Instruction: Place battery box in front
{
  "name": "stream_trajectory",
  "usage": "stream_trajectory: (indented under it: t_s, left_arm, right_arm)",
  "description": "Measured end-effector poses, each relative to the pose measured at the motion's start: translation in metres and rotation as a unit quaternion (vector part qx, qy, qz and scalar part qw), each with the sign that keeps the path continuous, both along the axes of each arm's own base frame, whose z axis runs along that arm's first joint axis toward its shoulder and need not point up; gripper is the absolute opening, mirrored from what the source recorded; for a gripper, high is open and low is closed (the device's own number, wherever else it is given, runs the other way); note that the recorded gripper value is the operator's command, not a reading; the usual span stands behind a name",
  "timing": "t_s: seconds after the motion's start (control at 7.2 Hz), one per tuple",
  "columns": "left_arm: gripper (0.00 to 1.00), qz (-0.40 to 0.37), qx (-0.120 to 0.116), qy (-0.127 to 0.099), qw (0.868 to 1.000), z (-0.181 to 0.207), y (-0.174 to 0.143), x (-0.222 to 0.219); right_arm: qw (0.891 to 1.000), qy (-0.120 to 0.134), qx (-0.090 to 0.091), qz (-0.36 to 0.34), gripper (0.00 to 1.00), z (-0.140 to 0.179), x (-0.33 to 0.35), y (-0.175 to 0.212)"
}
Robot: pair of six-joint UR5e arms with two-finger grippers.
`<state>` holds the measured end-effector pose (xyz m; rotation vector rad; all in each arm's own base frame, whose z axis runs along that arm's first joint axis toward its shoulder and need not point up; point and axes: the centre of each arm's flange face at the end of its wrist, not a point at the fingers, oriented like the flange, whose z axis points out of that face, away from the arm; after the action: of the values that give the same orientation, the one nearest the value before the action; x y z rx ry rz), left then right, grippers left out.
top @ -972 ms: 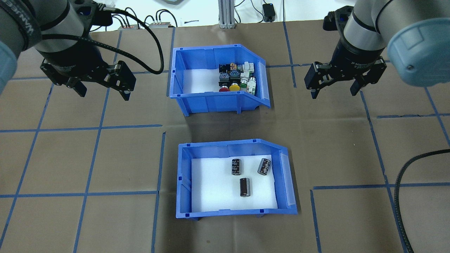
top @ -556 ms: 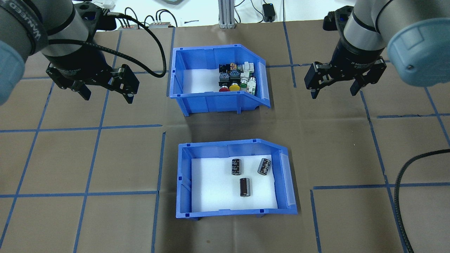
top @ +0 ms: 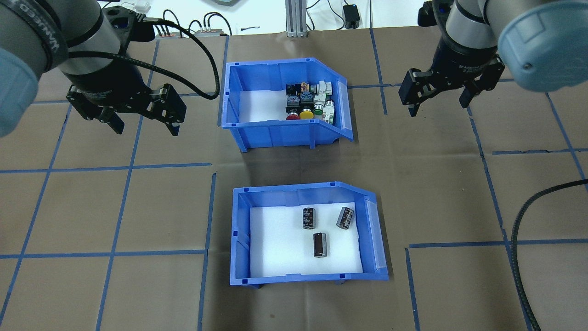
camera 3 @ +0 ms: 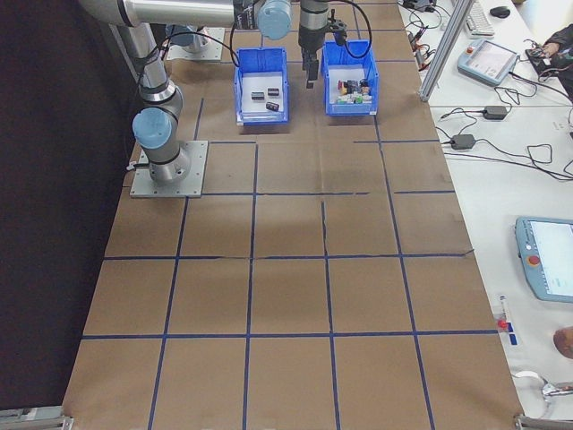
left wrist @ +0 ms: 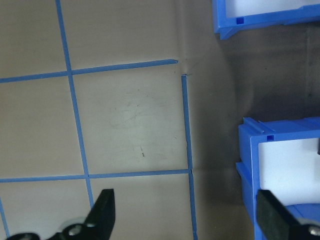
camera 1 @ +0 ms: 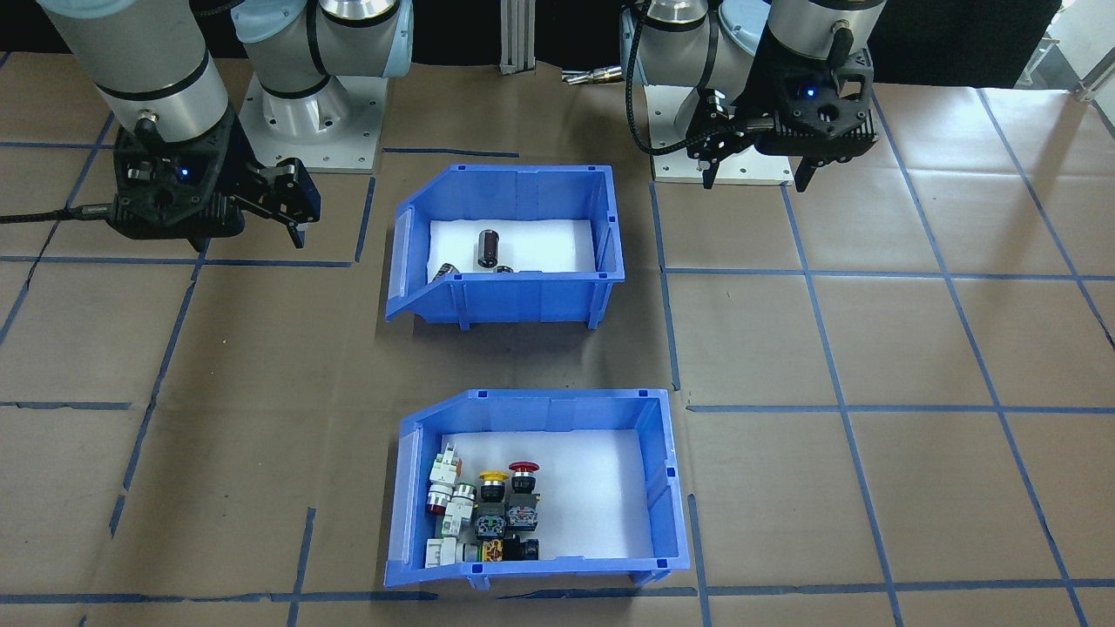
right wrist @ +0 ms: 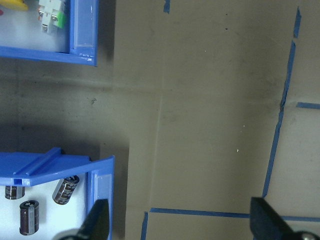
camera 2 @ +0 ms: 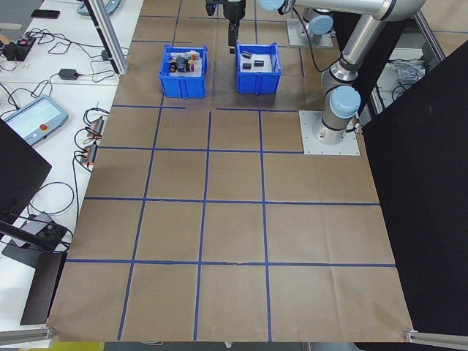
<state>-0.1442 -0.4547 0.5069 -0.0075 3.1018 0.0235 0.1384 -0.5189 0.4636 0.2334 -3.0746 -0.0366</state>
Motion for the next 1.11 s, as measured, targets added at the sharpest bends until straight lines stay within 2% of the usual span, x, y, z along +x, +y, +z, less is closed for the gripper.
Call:
stream_trajectory:
  t_s: [0.28,0.56,0.69,0.83,0.97,1.11]
  left_arm:
    - [1.00,0.094,0.008,0.018,0.995,-0.005,0.000,-0.005]
    - [1.00,0.176,0.024,0.022,0.984,-0.009,0.004,-0.007]
    - [1.00,0.230,0.027,0.020,0.973,-0.010,0.008,-0.008]
    - [1.00,0.301,0.031,0.015,0.953,-0.014,0.018,-0.010]
    - [1.00,0.376,0.033,0.009,0.926,-0.018,0.034,-0.017]
    - [1.00,0.444,0.037,0.000,0.895,-0.027,0.055,-0.030]
  right_arm:
    - [0.997,0.000,-0.002,0.077,1.00,-0.001,0.043,-0.038]
    - [0.985,-0.001,-0.009,0.175,1.00,0.000,0.102,-0.071]
    - [0.970,0.000,-0.010,0.242,1.00,-0.004,0.137,-0.081]
    - [0.953,0.003,-0.007,0.303,1.00,-0.011,0.166,-0.086]
    - [0.930,0.005,-0.006,0.367,1.00,-0.017,0.193,-0.088]
    - [0.901,0.005,-0.006,0.434,1.00,-0.023,0.219,-0.090]
